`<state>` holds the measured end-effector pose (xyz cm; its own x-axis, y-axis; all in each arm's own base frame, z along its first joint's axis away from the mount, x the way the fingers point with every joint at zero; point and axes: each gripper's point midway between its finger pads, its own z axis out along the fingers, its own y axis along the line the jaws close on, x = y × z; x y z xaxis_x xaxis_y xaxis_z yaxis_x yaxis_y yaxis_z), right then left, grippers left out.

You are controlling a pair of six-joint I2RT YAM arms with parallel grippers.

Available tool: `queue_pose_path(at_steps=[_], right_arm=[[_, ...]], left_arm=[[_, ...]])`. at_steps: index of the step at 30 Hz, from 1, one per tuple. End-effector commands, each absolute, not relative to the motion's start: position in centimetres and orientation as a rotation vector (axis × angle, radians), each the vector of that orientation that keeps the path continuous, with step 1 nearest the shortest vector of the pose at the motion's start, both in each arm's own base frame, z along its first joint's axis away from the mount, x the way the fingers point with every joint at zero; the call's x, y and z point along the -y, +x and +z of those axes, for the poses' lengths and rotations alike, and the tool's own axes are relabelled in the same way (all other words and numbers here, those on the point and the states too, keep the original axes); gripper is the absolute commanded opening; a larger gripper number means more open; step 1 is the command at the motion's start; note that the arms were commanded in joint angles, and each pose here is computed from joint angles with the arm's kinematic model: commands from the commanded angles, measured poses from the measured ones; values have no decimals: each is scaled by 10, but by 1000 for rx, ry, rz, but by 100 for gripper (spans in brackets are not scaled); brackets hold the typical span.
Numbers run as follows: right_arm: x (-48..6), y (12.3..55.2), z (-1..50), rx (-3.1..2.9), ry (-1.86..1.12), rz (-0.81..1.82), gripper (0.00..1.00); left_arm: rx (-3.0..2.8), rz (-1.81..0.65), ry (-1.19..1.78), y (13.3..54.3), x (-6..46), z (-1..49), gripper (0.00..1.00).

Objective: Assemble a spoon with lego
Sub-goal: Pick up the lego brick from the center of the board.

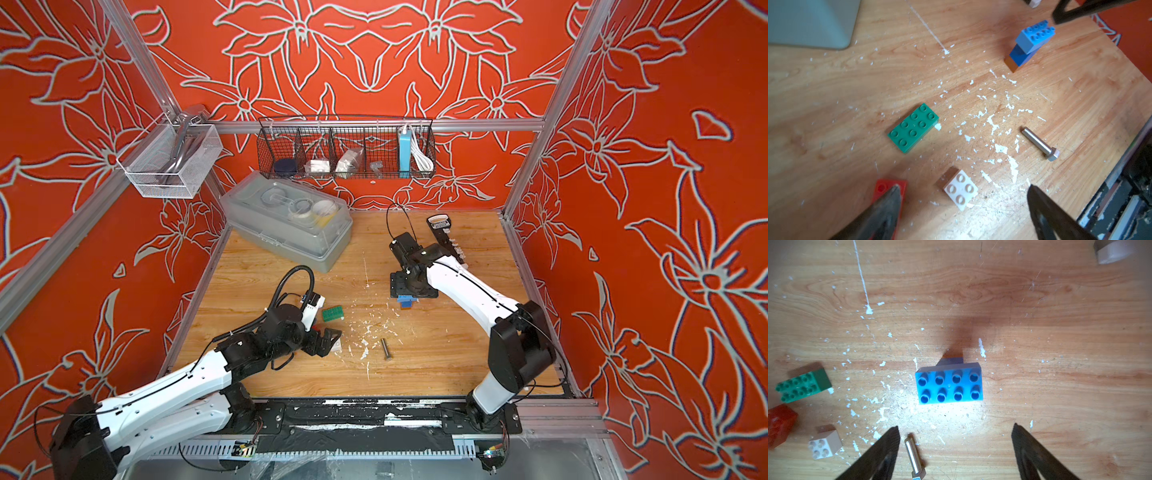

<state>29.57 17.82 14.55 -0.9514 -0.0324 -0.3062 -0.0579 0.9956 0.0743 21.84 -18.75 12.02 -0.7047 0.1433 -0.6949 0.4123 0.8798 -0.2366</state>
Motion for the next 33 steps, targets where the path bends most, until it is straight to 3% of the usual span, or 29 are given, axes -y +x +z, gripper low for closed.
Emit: queue_pose_path(at_steps=[1, 8, 13, 17, 21, 29, 33], right_arm=[[-169, 291, 168, -2784, -89, 107, 88], [-170, 289, 185, -2725, -132, 177, 88], [-168, 288, 185, -2722, -168, 200, 88], [-168, 290, 182, -2716, -154, 256, 88], [-166, 292, 184, -2710, -167, 275, 88], [-167, 302, 189, -2690, -181, 336, 87], [-169, 306, 188, -2689, -189, 360, 87]], left_arm=[[-2518, -408, 252, 205, 170, 108, 90], [-2688, -300, 103, 195, 161, 87, 83], [-2745, -86, 52, 191, 135, 85, 84], [-2805, -86, 60, 184, 137, 77, 83], [-2808, 182, -42, 184, 94, 85, 86], [-2900, 114, -305, 206, 58, 76, 76], [-2969, -20, -427, 208, 65, 53, 69]])
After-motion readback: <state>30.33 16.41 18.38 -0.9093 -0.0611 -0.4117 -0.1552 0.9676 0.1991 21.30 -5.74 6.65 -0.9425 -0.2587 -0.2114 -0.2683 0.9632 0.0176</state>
